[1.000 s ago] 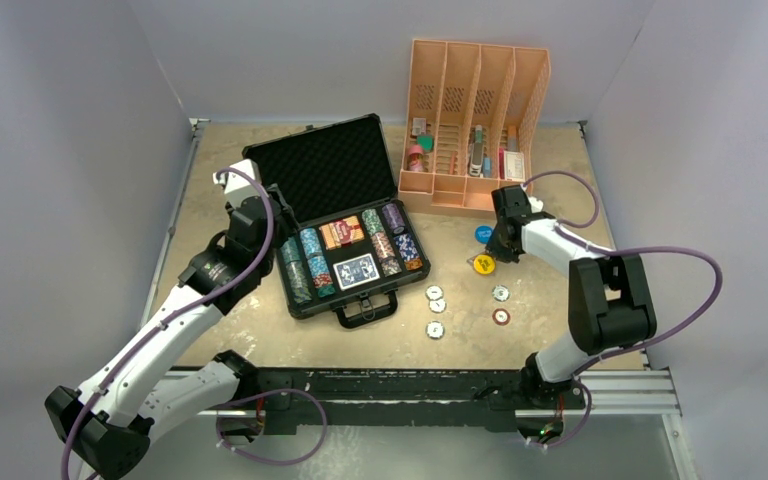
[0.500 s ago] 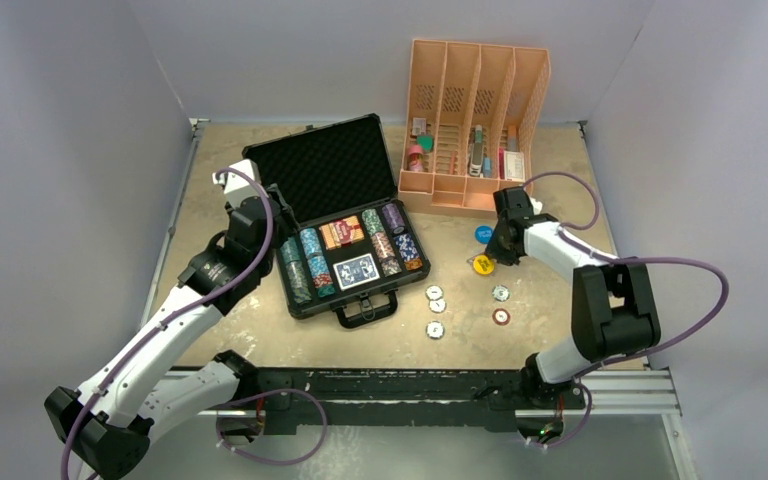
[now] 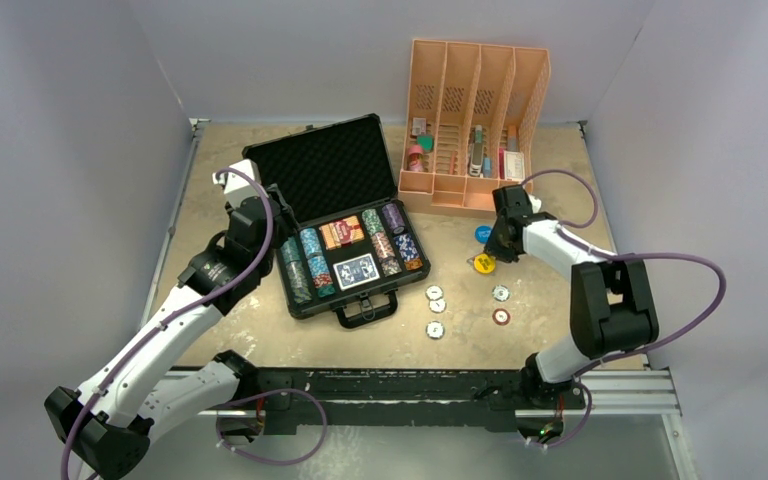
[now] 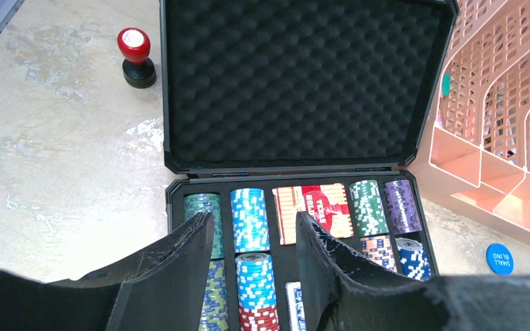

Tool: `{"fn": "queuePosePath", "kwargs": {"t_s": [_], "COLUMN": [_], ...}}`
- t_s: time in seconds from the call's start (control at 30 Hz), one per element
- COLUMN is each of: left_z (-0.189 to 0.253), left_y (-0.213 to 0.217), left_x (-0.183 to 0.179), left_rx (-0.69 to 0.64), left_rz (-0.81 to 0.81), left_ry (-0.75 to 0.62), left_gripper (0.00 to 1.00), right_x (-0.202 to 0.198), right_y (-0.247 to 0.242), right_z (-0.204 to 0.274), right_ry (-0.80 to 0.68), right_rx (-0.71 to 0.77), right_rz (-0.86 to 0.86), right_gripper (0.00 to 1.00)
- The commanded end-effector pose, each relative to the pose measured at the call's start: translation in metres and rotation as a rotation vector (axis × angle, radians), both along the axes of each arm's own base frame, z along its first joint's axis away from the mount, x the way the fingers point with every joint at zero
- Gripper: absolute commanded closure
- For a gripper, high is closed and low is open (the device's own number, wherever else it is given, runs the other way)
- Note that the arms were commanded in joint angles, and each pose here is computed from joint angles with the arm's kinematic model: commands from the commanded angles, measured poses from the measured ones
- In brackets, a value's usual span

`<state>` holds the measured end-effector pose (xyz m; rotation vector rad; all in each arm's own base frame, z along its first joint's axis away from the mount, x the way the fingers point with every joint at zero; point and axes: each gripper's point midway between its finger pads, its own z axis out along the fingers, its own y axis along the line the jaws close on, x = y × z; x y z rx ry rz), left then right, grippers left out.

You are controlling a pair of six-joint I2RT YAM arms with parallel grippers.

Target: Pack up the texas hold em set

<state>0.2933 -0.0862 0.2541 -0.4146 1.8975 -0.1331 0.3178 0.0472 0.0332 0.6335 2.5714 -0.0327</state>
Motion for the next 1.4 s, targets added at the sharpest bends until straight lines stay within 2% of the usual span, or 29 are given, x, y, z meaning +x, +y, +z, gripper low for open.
{"fn": "queuePosePath", "kwargs": {"t_s": [0.0, 0.2, 0.53, 0.97, 1.23, 1.37], "left_z": [0.008, 0.007, 0.006, 0.008, 0.007, 0.007], "left_y": [0.000, 0.000, -0.001, -0.002, -0.002, -0.002], "left_x": [0.004, 0.004, 0.004, 0.004, 0.003, 0.003], "left_rx": [-0.020, -0.019, -0.019, -0.026, -0.029, -0.027], "left_rz": [0.006, 0.003, -0.001, -0.004, -0.007, -0.009], "left_ry": [-0.037, -0.034, -0.031, -0.034, -0.034, -0.032], "left_gripper": [0.53, 0.53, 0.53, 0.53, 0.53, 0.53], "right_x": [0.021, 0.021, 0.005, -0.026, -0.037, -0.040], "right_y": [-0.002, -0.003, -0.002, 0.018, 0.023, 0.030], "right_z": [0.012, 0.006, -0.009, -0.009, -0.004, -0.004], "right_ry": [-0.055, -0.042, 0.034, 0.086, 0.080, 0.088], "right_rx": [-0.023, -0.032, -0.028, 0.086, 0.104, 0.125], "right_rz": [0.001, 0.004, 0.034, 0.130, 0.153, 0.176], "right_gripper": [0.73, 0.67, 0.71, 0.77, 0.71, 0.72]}}
